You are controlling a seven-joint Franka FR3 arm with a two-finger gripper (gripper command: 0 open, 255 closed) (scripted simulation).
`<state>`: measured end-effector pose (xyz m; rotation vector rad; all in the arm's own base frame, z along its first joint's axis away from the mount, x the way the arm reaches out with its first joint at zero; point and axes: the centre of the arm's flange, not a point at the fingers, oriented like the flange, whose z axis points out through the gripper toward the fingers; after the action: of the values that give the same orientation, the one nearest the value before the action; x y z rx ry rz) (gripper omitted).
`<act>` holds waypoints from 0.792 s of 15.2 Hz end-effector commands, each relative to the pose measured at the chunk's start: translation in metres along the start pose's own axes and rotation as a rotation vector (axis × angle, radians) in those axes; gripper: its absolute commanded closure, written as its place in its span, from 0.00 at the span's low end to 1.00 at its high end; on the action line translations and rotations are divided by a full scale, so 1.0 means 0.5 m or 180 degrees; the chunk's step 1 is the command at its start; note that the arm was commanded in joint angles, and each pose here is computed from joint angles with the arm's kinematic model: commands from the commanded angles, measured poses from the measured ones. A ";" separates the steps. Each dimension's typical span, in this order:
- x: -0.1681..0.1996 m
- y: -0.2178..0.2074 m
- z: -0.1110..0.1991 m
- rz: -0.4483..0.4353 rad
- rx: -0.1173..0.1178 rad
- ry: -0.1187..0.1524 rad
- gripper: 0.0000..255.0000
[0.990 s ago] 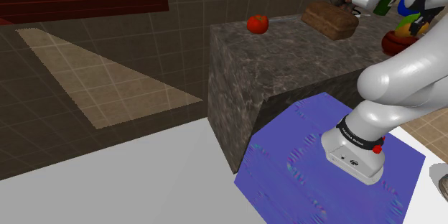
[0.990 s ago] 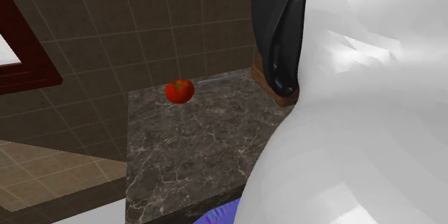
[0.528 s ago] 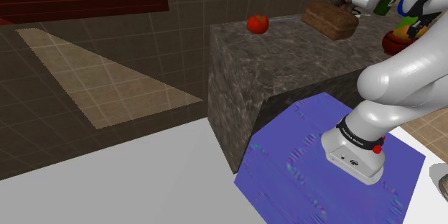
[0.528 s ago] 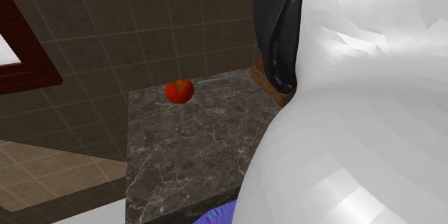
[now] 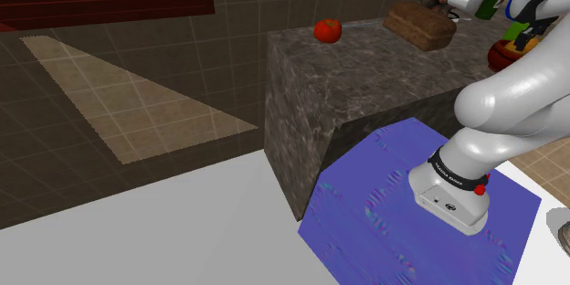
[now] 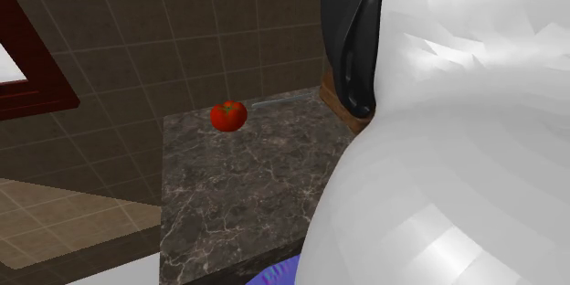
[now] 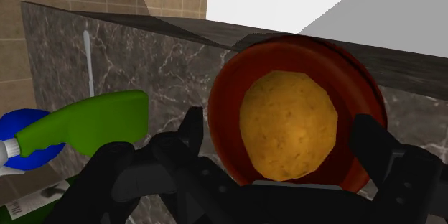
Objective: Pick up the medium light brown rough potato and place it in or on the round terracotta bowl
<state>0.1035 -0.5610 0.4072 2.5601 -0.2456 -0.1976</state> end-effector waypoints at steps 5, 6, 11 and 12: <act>0.000 0.003 -0.101 -0.0001 0.0001 -0.0001 0.00; 0.000 0.003 -0.101 -0.0001 0.0001 -0.0001 0.00; 0.000 0.003 -0.101 -0.0001 0.0001 -0.0001 0.00; 0.000 0.003 -0.101 -0.0001 0.0001 -0.0001 0.00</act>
<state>0.1128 -0.5362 0.4503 2.5604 -0.2453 -0.1979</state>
